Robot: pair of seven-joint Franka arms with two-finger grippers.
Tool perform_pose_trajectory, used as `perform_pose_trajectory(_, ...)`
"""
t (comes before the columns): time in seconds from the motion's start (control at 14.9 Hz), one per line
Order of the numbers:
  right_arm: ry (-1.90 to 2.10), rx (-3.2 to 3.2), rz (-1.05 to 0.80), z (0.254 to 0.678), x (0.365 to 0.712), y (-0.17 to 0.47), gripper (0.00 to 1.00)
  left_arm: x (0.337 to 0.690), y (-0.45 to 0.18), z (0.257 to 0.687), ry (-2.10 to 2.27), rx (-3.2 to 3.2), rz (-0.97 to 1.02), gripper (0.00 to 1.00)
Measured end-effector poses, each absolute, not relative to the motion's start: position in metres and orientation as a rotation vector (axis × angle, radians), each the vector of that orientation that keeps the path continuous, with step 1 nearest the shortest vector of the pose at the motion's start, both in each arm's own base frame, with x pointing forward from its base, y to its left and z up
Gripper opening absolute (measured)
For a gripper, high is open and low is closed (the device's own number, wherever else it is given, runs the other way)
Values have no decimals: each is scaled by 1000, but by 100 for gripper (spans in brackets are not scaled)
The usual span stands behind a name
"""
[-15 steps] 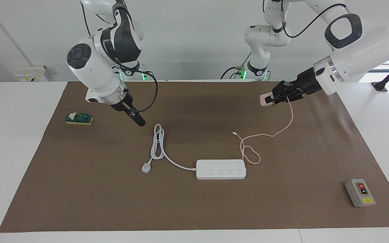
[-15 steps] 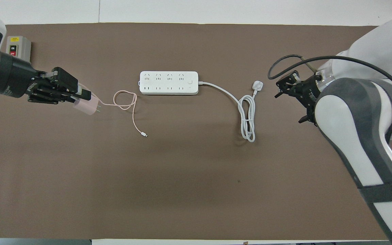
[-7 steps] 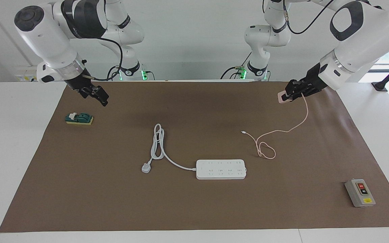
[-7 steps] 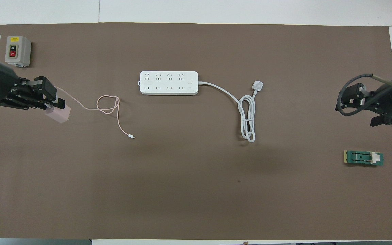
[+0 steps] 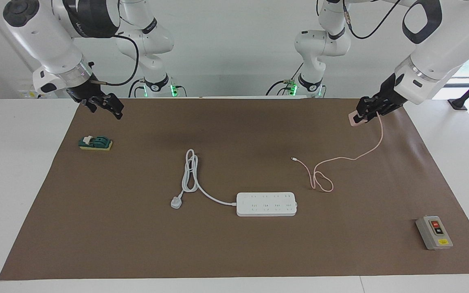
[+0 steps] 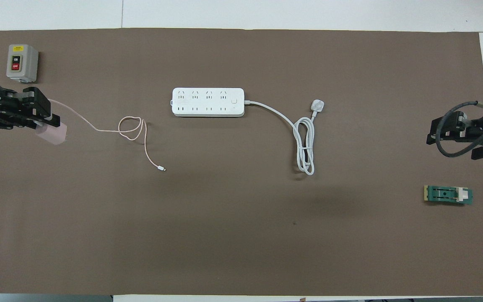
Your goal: Plug charger into power strip
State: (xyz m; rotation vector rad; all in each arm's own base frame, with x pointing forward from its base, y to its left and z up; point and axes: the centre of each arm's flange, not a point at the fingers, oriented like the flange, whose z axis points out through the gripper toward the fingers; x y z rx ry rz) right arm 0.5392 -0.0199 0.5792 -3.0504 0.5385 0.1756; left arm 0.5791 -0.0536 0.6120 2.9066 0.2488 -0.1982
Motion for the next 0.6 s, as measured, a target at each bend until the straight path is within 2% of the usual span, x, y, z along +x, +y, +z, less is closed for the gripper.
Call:
perform_pose_trajectory(0.13,479,-3058,135,582,542,-17,100,580,-48,610,430,2900,-218,31)
perform_pose_trajectory(0.33,264,-3077,182,579,539,-21,100,581,-47,608,567,2924,-229,31)
perform_pose_trajectory(0.6,246,-3071,206,575,536,-43,100,580,-47,613,751,2901,-232,31)
